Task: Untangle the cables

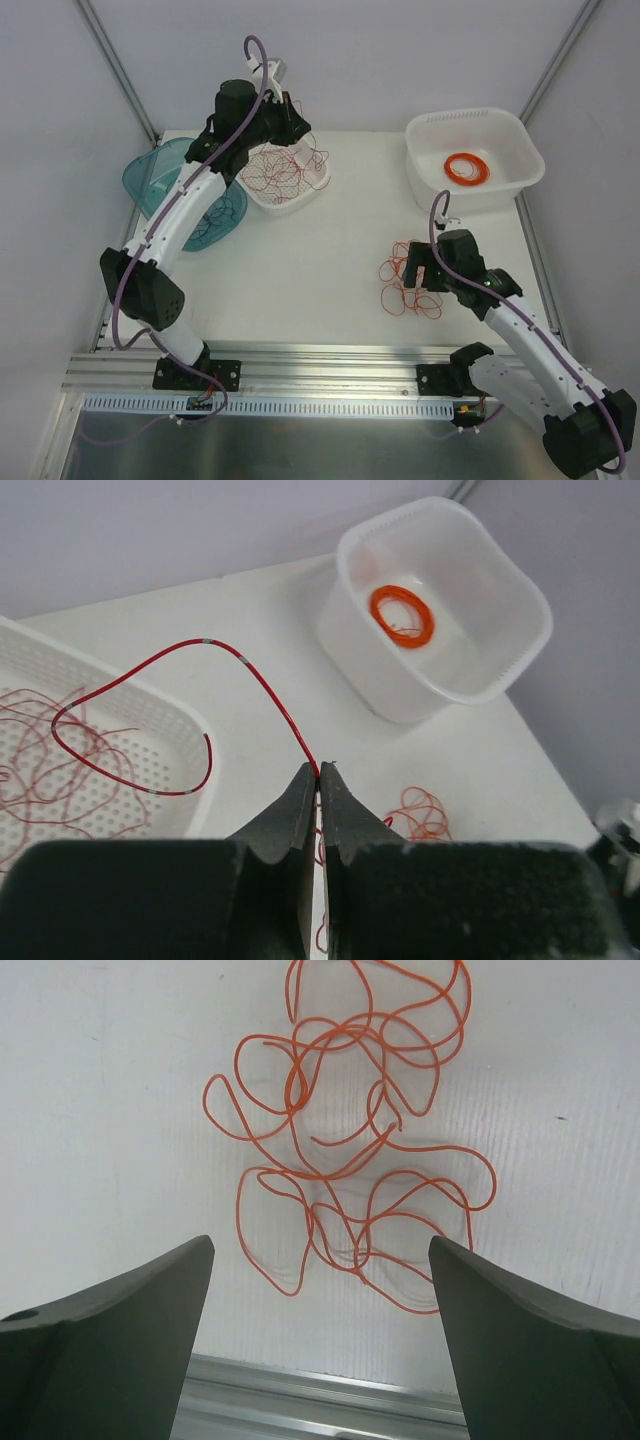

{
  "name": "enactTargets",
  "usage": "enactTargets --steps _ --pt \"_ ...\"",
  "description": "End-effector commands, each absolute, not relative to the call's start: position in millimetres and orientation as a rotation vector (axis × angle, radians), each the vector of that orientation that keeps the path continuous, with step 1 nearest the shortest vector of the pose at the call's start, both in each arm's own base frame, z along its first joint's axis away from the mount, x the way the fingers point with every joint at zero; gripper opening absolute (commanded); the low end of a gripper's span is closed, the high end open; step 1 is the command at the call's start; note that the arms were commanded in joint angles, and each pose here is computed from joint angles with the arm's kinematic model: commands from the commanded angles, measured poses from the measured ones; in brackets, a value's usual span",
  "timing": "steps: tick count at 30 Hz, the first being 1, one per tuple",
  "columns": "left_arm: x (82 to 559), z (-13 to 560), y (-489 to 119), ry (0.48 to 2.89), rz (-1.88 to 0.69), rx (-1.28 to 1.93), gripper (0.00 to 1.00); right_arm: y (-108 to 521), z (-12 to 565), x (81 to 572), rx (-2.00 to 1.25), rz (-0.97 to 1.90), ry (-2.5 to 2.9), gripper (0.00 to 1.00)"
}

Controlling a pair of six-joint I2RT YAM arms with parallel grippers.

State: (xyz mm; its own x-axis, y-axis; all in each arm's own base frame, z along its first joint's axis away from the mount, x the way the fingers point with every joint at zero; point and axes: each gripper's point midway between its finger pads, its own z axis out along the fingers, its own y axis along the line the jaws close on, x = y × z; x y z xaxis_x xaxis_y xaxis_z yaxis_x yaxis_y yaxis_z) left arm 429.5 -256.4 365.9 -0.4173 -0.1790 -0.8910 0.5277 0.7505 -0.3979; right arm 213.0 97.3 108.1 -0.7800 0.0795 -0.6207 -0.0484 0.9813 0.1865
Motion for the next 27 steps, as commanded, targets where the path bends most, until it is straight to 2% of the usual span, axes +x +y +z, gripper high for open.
enactTargets --steps 1,6,13,14,16,17,19,20,23,27 --pt "472 354 -238 1.831 -0.655 0.287 0.00 89 133 216 0.030 0.231 2.378 0.94" --pt "523 331 -210 1.859 -0.572 0.233 0.00 80 138 208 0.048 0.196 2.368 0.95" --pt "576 261 -177 1.965 -0.451 0.182 0.00 72 139 198 0.069 0.177 2.375 0.95" --pt "579 254 -175 1.974 -0.449 0.182 0.14 70 139 196 0.071 0.169 2.375 0.95" --pt "582 240 -171 2.002 -0.464 0.177 0.34 68 139 194 0.080 0.158 2.378 0.95" --pt "579 234 -170 2.018 -0.475 0.165 0.50 66 139 194 0.083 0.150 2.379 0.96" --pt "570 235 -168 2.027 -0.483 0.162 0.63 63 139 193 0.091 0.123 2.383 0.96" --pt "565 236 -169 2.031 -0.491 0.155 0.75 61 139 193 0.092 0.116 2.383 0.96" --pt "547 244 -167 2.035 -0.510 0.139 0.93 61 137 195 0.077 0.095 2.402 0.96" --pt "507 270 -168 2.011 -0.567 0.146 0.99 53 134 199 0.103 0.012 2.437 0.96"
